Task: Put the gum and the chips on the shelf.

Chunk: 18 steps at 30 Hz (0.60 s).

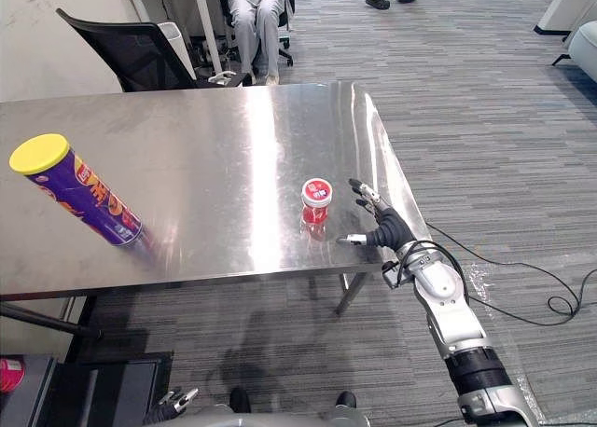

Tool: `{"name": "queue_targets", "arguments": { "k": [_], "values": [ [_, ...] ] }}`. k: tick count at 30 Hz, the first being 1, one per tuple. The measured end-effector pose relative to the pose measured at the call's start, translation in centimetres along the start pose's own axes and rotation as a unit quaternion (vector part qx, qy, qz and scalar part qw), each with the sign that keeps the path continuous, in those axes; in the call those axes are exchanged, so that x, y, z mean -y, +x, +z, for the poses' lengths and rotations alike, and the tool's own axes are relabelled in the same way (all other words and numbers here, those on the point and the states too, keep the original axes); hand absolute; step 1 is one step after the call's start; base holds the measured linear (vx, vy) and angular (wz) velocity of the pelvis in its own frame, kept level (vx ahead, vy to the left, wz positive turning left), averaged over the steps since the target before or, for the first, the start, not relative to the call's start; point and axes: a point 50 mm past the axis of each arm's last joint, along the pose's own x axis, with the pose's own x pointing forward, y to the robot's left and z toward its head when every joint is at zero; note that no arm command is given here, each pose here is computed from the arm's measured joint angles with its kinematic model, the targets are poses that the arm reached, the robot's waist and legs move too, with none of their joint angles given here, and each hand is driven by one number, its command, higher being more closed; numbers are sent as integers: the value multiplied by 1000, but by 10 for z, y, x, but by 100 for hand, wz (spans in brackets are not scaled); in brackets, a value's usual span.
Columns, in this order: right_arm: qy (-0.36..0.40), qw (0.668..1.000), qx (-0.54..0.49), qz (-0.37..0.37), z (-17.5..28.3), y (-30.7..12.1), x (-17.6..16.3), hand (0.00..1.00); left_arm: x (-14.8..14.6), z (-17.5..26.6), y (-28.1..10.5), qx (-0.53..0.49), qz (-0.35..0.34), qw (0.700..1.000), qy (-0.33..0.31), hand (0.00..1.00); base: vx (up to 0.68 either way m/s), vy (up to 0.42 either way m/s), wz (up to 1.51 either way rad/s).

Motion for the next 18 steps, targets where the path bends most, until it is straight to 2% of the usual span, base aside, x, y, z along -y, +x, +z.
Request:
{"name": "queue_targets", "arguments": {
  "k": [18],
  "values": [
    [27, 1000, 9, -9, 3, 37, -4, 0, 0, -2, -1, -6, 2, 1000, -3, 0, -11, -3, 4]
  ]
}}
